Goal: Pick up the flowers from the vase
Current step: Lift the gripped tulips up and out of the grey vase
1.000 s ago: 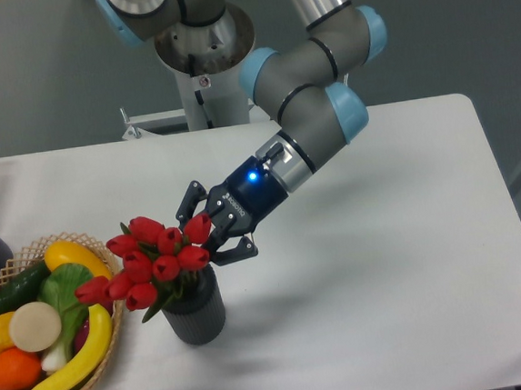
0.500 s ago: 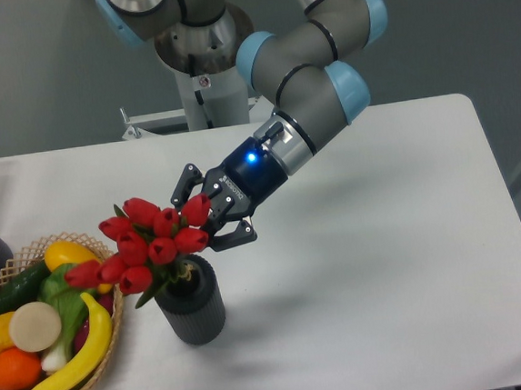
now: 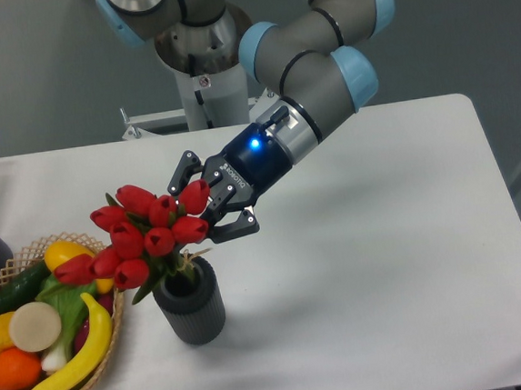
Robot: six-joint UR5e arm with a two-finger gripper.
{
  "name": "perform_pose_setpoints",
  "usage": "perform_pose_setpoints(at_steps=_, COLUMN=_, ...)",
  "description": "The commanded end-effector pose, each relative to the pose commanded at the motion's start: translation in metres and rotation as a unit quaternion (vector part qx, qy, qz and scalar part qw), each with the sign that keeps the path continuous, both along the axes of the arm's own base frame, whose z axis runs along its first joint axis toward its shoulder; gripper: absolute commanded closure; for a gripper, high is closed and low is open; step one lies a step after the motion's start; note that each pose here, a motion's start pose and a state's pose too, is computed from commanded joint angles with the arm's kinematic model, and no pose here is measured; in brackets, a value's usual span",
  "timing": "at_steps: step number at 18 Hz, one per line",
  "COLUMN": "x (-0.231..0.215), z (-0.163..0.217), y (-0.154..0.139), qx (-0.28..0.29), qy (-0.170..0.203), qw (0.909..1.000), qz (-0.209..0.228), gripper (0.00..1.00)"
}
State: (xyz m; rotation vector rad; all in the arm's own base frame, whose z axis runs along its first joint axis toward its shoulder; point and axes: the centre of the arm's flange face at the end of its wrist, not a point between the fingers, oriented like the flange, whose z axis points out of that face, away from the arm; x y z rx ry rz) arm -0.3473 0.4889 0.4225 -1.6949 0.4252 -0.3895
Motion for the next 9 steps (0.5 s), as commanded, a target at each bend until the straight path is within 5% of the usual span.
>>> perform_pose_setpoints(at_steps=9, x=-0.004, z=0.044, y=0.002, qx=-0.005, qy=-0.014, qw=0.9998, qz=0.01, gripper=0.64)
